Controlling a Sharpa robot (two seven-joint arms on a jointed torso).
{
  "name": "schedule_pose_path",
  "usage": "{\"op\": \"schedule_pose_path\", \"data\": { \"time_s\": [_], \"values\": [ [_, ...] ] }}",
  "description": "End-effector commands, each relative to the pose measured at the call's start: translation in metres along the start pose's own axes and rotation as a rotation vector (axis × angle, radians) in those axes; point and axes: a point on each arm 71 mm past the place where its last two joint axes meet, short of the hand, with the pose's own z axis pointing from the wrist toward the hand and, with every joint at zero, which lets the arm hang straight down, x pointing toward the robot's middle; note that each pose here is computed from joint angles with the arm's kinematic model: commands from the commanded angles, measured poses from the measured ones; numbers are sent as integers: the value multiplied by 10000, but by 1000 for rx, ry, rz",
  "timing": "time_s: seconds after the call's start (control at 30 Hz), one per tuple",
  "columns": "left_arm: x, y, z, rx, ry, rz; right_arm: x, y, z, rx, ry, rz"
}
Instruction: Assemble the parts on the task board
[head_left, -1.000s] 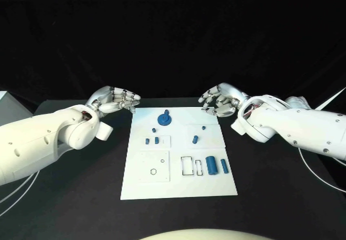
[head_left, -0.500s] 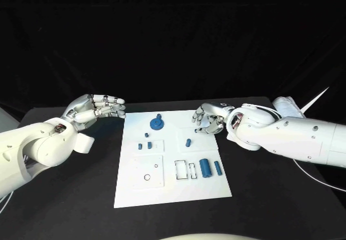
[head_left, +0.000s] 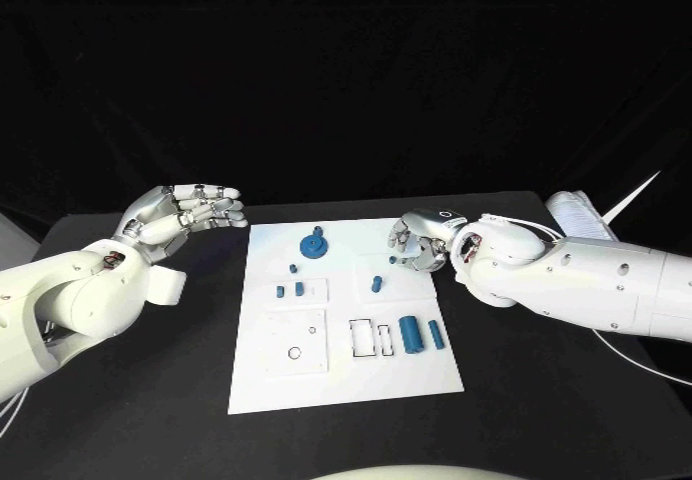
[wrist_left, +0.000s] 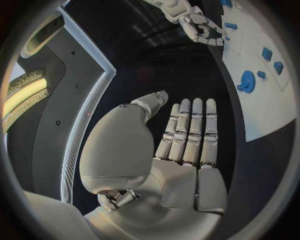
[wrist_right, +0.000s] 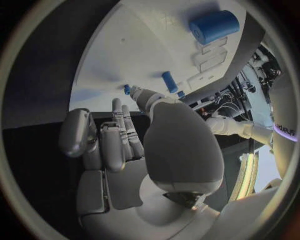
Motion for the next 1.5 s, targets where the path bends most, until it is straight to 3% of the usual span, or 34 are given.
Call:
{"op": "schedule_pose_path", "data": {
  "time_s": [0.03, 0.27, 1.17, 1.5],
  "values": [
    [-52, -10, -1, 18, -47, -32, 5, 8, 9, 16, -29, -7],
    [-81, 0, -4, 8, -60, -37, 74, 24, 28, 18, -14, 15],
    [-37, 14, 16, -8, -45, -38, 264, 139, 105, -5, 26, 15],
    [-34, 17, 19, -11, -48, -36, 333, 176, 114, 1, 71, -22]
  ]
}}
